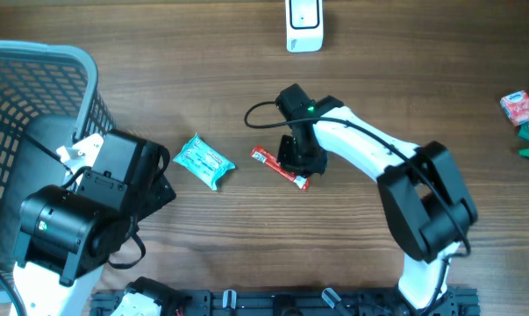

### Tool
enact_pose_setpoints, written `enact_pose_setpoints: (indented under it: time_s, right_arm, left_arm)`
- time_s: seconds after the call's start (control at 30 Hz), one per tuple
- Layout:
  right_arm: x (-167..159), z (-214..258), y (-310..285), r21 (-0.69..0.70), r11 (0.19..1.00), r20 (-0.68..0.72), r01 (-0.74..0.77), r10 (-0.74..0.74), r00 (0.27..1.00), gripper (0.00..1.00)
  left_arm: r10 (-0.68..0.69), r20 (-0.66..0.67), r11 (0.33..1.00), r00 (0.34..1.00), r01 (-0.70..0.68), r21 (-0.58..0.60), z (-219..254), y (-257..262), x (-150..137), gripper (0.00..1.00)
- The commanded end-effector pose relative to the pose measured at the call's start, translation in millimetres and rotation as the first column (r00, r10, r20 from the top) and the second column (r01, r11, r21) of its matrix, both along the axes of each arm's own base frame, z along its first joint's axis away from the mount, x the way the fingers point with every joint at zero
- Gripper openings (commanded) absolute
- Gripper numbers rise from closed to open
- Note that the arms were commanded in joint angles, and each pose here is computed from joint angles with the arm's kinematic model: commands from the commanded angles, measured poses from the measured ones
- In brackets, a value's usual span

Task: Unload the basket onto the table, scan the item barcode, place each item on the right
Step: 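Grasp the red tube with the right gripper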

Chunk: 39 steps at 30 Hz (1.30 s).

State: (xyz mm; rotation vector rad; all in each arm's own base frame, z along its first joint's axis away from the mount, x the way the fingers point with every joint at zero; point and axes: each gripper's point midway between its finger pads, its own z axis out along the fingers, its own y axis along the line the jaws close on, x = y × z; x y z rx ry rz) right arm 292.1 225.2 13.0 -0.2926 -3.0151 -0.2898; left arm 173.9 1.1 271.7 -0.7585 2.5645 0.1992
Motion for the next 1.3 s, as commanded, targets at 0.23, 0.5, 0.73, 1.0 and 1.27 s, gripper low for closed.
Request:
enact_pose_setpoints:
  time_s: [0.23,0.5,0.73,1.0,1.27]
  right_arm:
    - [4,22,3,0.001,0.803,0.276,-0.596,0.573,0.772,0.63]
    - [16,3,14,-0.007,0.761,0.371,-0.648,0.604,0.705,0.61]
    - [-15,-54,1,0.035,0.745,0.177,-0.666,0.651,0.738,0.41]
    - [-83,-91,-11,0.009,0.703,-0.104,-0.711,0.708,0.698,0.04]
    - [-25,28,43,0.301,0.805,0.216,-0.512,0.465,0.859,0.05]
  left_arm:
    - [-0.009,0.006,1.000,1.000,0.009,0.015,2,2,0,1.00]
    - [-0.009,0.006,1.000,1.000,0.009,0.015,2,2,0,1.00]
    - [-0.009,0.005,1.000,1.000,0.009,0.015,2,2,0,1.00]
    - [-0.009,0.006,1.000,1.000,0.009,0.015,2,2,0,1.00]
    - [-0.009,0.006,1.000,1.000,0.009,0.015,2,2,0,1.00]
